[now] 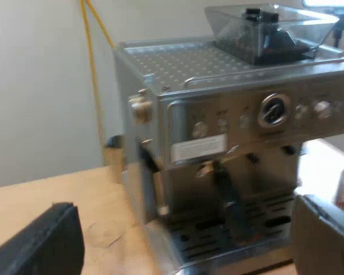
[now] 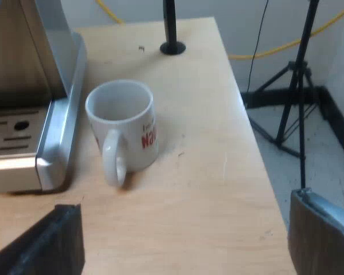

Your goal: Remove mug from coffee machine

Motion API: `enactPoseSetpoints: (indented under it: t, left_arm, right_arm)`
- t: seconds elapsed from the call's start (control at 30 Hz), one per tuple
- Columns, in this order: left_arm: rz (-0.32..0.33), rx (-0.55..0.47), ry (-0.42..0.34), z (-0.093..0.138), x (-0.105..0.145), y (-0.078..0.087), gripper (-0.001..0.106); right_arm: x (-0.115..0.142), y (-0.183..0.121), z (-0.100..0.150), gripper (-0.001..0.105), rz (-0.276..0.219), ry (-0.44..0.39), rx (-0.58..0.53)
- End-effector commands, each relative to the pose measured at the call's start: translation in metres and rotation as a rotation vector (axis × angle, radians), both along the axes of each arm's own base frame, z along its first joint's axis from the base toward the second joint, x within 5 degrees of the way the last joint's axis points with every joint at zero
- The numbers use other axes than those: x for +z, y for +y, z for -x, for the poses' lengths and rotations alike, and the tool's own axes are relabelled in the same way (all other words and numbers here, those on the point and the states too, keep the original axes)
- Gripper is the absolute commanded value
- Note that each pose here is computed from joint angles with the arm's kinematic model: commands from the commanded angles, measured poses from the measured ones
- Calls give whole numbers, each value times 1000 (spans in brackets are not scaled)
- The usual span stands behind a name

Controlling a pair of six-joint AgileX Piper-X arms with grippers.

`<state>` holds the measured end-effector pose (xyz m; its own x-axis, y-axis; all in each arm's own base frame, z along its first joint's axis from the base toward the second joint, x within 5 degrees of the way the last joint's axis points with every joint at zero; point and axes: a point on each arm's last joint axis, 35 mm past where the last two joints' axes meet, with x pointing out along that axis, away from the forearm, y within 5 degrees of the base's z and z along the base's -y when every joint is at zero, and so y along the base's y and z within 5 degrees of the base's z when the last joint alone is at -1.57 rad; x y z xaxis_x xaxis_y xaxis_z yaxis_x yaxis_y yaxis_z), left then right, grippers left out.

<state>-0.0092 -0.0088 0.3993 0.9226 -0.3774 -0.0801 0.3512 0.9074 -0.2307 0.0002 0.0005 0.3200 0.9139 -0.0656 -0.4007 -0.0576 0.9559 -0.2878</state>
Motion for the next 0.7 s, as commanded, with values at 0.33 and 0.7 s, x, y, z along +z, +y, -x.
enactPoseSetpoints:
  t: [0.33, 0.7]
  left_arm:
    - [-74, 200, 212, 33, -33, 10, 83]
    - [-66, 215, 161, 3, -46, 8, 83]
  right_arm:
    - [1, 1, -1, 74, -5, -1, 26]
    - [-19, 1, -11, 74, -25, 65, 53]
